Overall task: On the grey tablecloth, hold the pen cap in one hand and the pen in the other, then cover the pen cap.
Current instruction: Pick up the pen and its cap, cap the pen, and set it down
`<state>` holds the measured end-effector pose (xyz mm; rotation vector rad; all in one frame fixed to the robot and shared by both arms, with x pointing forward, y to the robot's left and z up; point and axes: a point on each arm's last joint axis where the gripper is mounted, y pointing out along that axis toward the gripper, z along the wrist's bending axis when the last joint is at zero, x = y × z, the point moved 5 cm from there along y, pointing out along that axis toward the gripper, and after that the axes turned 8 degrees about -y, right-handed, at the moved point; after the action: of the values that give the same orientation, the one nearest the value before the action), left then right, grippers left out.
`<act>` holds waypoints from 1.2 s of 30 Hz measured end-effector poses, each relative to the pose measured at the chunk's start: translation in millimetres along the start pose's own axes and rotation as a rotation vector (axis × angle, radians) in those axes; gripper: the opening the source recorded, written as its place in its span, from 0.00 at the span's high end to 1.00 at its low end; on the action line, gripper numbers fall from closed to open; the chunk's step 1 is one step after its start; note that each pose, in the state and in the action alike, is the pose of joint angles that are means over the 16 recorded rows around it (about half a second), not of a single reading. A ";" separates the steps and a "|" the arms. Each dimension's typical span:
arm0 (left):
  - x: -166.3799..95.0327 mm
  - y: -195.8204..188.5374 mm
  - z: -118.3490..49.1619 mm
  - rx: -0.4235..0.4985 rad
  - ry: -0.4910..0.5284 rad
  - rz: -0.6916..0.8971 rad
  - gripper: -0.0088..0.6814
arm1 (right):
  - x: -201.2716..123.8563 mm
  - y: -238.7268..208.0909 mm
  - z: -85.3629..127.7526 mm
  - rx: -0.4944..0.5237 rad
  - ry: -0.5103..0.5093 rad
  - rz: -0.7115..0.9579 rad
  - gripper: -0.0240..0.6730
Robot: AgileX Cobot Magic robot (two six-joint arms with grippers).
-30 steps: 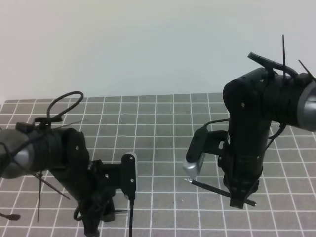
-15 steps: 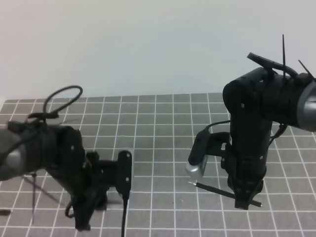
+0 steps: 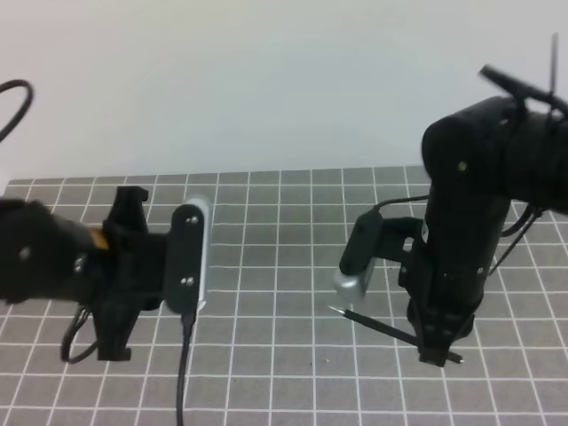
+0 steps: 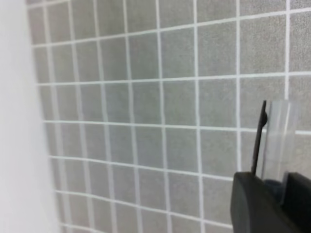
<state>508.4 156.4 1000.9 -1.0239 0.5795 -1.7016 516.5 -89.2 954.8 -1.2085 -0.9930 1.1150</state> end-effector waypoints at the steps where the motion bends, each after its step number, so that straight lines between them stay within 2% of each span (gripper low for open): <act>1: 0.1 -4.9 -0.4 0.023 0.014 -0.009 0.88 | 0.9 -3.7 2.2 0.002 0.006 -0.017 0.97; 6: -1.2 -24.8 -10.2 0.142 0.097 -0.053 0.88 | 6.7 -20.9 14.8 0.024 0.033 -0.105 0.97; 17: -14.4 -39.6 -50.7 0.388 0.237 -0.124 0.88 | 29.3 -37.8 53.0 0.068 0.007 -0.195 0.97; 21: -16.4 -39.3 -59.5 0.438 0.253 -0.145 0.88 | 37.8 -36.6 67.5 0.075 -0.020 -0.189 0.97; 26: -12.2 -41.0 -62.6 0.491 0.252 -0.183 0.88 | 43.7 -33.7 80.1 0.079 -0.041 -0.174 0.97; 36: 2.8 -50.2 -70.1 0.540 0.260 -0.278 0.88 | 41.1 -24.2 87.3 0.097 -0.032 -0.140 0.97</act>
<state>422.6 165.4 1004.1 -0.5135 0.1170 -2.1004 441.6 -32.8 988.2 -1.0302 -1.0205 1.0629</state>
